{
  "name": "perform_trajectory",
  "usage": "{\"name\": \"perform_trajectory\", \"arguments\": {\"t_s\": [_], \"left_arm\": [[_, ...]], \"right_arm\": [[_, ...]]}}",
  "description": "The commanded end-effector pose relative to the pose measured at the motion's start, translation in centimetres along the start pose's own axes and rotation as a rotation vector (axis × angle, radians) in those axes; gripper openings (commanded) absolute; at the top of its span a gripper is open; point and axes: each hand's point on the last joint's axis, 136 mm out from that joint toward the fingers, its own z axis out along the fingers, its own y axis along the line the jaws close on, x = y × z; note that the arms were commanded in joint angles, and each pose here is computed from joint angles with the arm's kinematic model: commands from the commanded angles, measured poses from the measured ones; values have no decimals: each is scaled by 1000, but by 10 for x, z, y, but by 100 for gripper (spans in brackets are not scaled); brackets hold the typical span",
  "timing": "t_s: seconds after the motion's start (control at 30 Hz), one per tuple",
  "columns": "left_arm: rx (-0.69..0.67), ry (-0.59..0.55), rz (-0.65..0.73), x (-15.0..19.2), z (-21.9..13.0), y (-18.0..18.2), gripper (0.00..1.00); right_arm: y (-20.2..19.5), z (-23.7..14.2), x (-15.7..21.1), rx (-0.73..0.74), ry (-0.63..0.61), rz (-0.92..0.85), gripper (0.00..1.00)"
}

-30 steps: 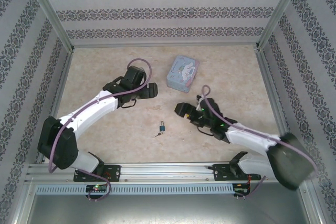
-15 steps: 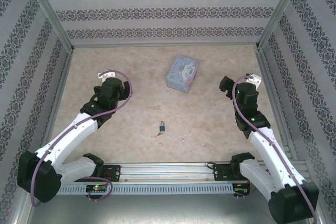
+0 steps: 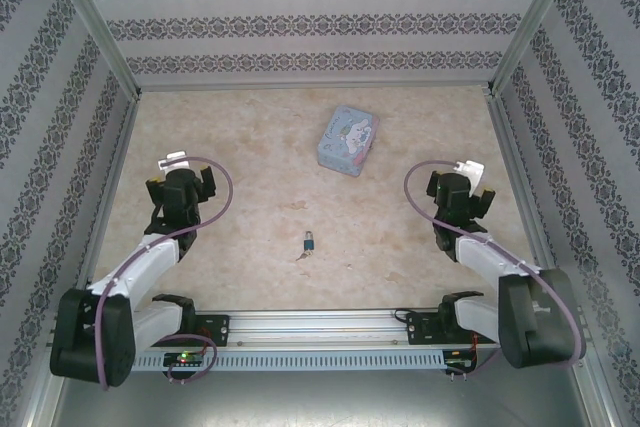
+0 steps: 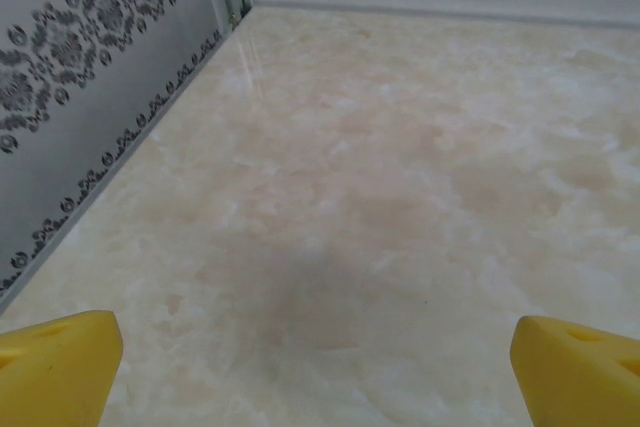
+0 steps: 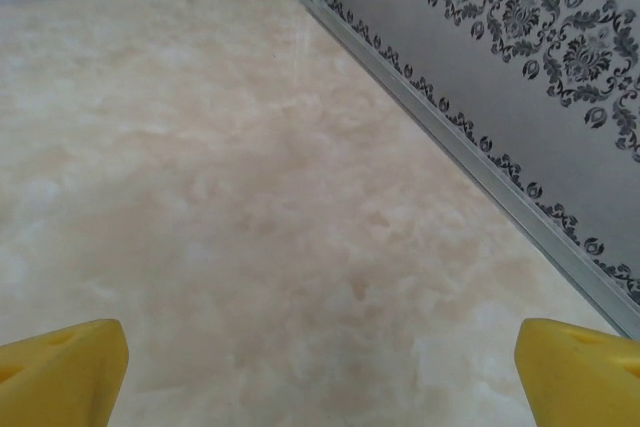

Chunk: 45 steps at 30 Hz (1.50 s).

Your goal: Unlock the padlock with the key

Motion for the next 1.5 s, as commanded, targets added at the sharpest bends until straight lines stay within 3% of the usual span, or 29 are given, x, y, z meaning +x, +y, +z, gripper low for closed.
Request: {"name": "perform_trajectory", "arguments": {"t_s": [0.0, 0.27, 0.43, 0.5, 0.57, 0.6, 0.7, 0.73, 1.03, 1.17, 1.47], "left_arm": [[45, -97, -28, -15, 12, -6, 100], [132, -126, 4, 1, 32, -28, 100], [230, -98, 60, 20, 45, -51, 99], [315, -90, 105, 28, 52, -69, 99], [343, -21, 73, 31, 57, -65, 99], [350, -41, 60, 30, 58, -64, 99], [353, -27, 62, 31, 59, -65, 99], [353, -18, 62, 32, 59, -64, 99], [353, -23, 60, 31, 59, -64, 99], [346, -26, 66, 31, 58, -64, 100], [345, -30, 67, 31, 58, -64, 100]], "right_arm": [[17, -2, -36, -27, -159, -8, 98], [53, 5, -37, -127, -175, -108, 98], [65, 6, -26, -217, -247, -117, 98], [72, 9, -22, -305, -203, -121, 98], [75, 18, -7, -393, -175, -89, 98], [75, 20, -14, -393, -225, -59, 98], [79, 32, -12, -412, -97, -76, 98], [78, 33, -15, -443, -125, -47, 98], [79, 32, -16, -430, -121, -63, 98], [76, 24, -18, -353, -173, -89, 98], [84, 28, -16, -450, -131, -81, 98]]}}
